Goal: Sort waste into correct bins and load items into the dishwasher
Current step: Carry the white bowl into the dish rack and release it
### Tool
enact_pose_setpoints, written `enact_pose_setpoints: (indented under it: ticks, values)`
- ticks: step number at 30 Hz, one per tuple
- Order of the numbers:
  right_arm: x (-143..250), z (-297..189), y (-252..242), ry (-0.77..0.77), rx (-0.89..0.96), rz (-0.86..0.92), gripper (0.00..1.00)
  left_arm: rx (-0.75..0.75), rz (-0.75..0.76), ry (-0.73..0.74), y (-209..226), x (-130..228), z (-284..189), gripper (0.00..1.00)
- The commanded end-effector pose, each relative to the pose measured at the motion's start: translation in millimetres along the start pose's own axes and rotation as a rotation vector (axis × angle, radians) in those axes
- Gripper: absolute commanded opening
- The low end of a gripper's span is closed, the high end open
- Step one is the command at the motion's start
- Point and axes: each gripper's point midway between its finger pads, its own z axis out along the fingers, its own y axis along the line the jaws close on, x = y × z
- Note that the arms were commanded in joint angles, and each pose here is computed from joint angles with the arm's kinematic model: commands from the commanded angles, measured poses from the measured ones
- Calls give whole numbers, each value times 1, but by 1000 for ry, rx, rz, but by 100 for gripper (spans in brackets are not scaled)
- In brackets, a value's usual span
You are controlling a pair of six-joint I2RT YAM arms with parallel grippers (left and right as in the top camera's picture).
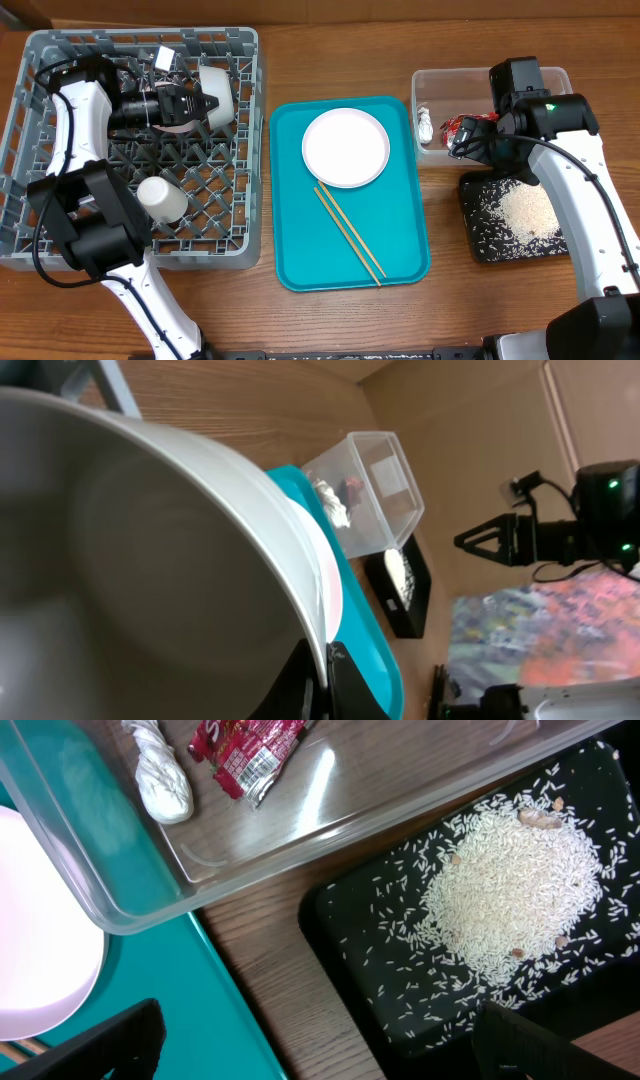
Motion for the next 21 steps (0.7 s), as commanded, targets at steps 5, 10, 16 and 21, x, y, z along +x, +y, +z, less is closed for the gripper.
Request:
enact_pose_setpoints:
  ticks: [5, 10, 16, 21]
  values:
    - [-10, -14, 0, -53, -11, -18, 100, -146, -111, 103, 42, 32, -17, 6]
    - [-10, -14, 0, -53, -11, -17, 100, -207, -177, 134, 52, 46, -36, 42]
    - [-10, -14, 0, -53, -11, -17, 100, -209, -184, 130, 41, 41, -43, 58]
    - [-10, -14, 0, -53, -11, -18, 100, -234, -119, 108, 15, 21, -55, 70]
